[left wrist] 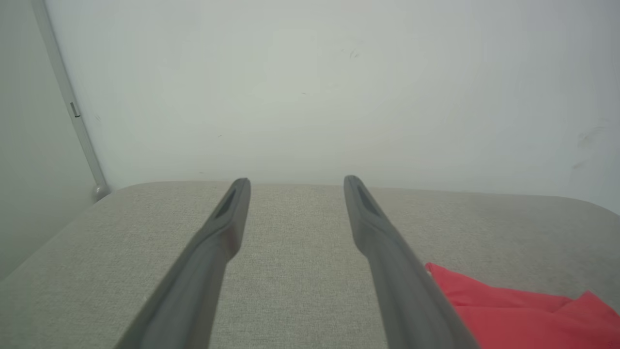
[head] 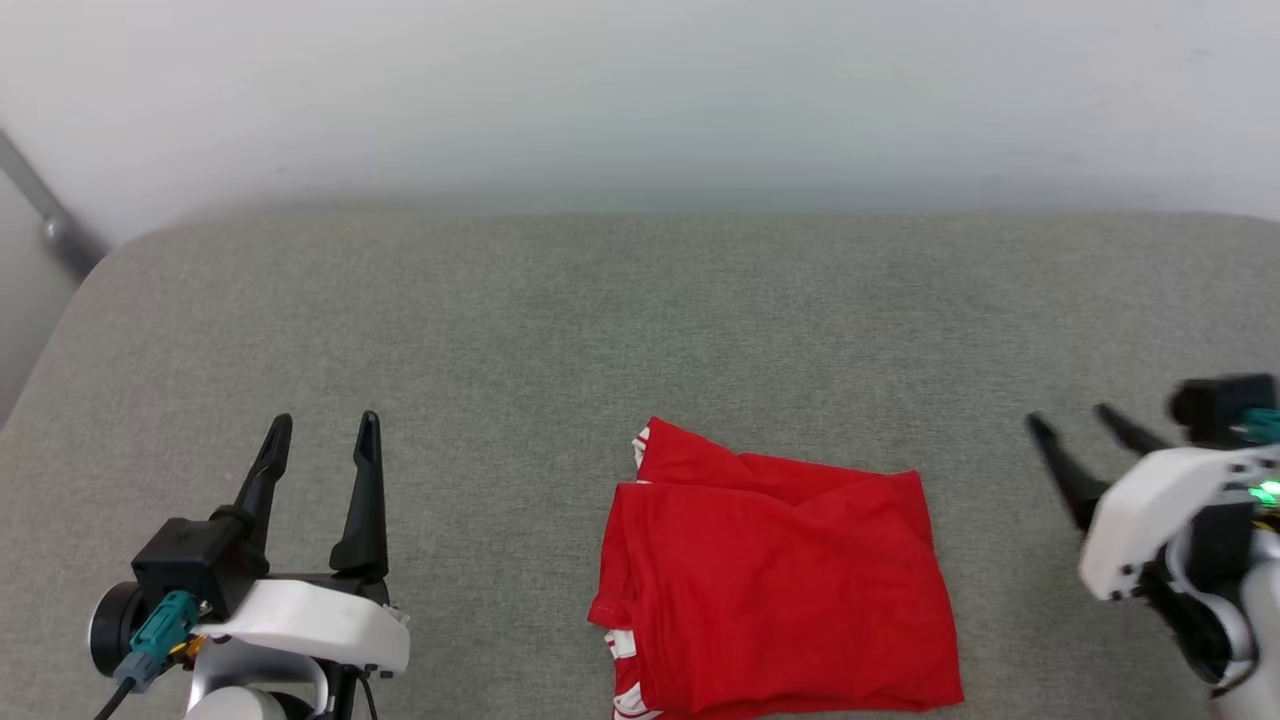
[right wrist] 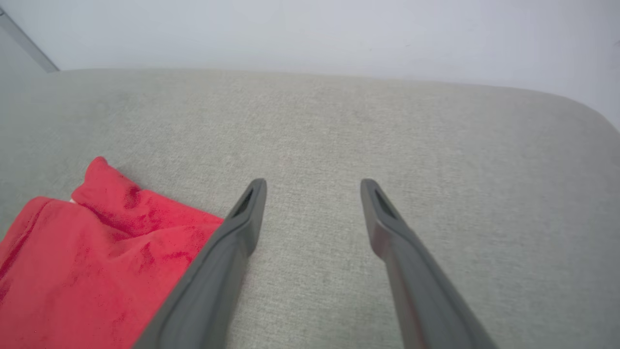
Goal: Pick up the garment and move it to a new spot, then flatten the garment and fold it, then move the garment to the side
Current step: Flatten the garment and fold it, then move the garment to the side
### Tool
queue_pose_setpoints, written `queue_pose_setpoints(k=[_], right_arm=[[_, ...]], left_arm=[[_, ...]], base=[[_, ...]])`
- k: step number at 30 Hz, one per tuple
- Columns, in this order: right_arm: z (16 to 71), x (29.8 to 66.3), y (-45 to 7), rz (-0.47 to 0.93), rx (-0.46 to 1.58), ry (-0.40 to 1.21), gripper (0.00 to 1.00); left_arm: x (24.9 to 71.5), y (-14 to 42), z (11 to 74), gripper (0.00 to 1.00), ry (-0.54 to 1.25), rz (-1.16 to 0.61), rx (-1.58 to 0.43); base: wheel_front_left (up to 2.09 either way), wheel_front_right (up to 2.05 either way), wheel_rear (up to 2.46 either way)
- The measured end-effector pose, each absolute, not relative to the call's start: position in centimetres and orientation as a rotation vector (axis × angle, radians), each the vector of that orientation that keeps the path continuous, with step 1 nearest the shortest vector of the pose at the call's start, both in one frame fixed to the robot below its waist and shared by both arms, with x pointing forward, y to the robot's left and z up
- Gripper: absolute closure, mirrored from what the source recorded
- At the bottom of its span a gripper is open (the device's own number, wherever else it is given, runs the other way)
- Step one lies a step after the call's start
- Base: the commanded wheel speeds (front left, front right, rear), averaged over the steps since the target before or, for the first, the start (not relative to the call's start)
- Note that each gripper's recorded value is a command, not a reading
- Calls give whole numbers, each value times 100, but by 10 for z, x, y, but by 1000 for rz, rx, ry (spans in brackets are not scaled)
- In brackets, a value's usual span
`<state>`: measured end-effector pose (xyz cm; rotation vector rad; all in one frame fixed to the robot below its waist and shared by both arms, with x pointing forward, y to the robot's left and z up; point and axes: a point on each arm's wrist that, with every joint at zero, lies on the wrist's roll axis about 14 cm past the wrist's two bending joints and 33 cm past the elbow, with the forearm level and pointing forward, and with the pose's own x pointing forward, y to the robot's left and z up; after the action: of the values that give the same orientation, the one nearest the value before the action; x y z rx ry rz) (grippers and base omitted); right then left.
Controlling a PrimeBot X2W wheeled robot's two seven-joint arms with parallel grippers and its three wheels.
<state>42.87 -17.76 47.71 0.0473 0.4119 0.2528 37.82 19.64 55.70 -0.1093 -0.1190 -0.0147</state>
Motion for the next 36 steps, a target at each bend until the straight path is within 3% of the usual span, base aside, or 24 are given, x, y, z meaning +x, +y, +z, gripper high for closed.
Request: queue_pose_setpoints(k=[6, 14, 25, 36], right_arm=[[520, 415, -232, 56, 22, 153, 0], [558, 377, -215, 51, 13, -80, 0], [552, 339, -195, 60, 47, -83, 0], [551, 334, -195, 49, 51, -69, 0]], left_arm=[[374, 197, 555, 0, -114, -15, -114], [360, 199, 548, 0, -94, -8, -110], [351, 196, 538, 0, -67, -18, -115], [352, 191, 531, 0, -46, -35, -120]], base=[[0, 0, 0], [0, 0, 0], [0, 0, 0], [0, 0, 0]])
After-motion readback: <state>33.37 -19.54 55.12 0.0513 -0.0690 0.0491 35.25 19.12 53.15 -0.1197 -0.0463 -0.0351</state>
